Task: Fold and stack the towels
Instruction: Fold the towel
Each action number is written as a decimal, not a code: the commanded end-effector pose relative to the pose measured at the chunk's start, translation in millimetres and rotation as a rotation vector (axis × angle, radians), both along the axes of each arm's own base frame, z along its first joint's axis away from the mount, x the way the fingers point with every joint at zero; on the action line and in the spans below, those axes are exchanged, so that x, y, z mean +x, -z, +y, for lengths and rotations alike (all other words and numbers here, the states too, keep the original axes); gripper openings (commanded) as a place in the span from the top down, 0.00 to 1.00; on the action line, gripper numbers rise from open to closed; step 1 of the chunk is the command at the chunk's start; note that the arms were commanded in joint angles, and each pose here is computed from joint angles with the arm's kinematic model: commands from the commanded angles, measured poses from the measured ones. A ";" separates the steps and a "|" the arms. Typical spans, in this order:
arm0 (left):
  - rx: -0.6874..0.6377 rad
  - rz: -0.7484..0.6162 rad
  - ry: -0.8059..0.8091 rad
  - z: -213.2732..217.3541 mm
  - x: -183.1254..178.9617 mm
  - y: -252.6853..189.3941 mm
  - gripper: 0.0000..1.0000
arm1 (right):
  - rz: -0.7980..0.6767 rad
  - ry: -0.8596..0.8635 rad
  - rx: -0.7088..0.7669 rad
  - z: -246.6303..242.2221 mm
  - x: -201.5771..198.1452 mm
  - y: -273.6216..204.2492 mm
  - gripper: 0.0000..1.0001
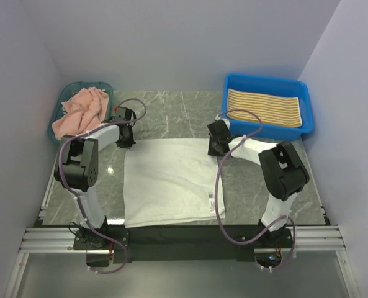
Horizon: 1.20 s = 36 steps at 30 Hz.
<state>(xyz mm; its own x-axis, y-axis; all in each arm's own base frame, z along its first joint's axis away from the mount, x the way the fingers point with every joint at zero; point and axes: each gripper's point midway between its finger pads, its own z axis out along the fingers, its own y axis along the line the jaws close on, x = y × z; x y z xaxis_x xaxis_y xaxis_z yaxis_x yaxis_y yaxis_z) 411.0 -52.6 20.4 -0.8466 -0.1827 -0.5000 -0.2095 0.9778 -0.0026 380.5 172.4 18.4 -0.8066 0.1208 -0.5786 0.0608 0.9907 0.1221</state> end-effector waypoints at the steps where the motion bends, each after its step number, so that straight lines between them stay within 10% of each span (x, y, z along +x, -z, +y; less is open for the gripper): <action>1: 0.116 0.262 -0.014 26.3 -69.3 32.8 0.99 | 0.082 -0.012 -0.039 -16.6 -42.7 5.6 0.72; 12: 0.132 0.235 0.004 24.3 -64.3 27.6 0.99 | -0.171 -0.178 -0.013 5.2 27.2 -65.1 0.36; 31: 0.150 0.247 -0.001 25.4 -65.9 28.1 0.99 | 0.061 -0.130 -0.041 10.5 40.9 22.6 0.44; 36: 0.149 0.255 -0.003 25.3 -67.2 29.8 0.99 | 0.126 -0.125 -0.063 7.5 35.5 30.6 0.67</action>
<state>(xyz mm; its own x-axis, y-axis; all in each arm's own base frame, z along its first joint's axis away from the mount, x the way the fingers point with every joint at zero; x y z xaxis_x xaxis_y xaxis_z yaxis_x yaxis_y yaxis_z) 397.4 -43.4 20.3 -0.8610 -0.1540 -0.4847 -0.2210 0.9717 0.0839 435.6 190.4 18.0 -0.8065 -0.0069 -0.5912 -0.0798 0.9920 0.0973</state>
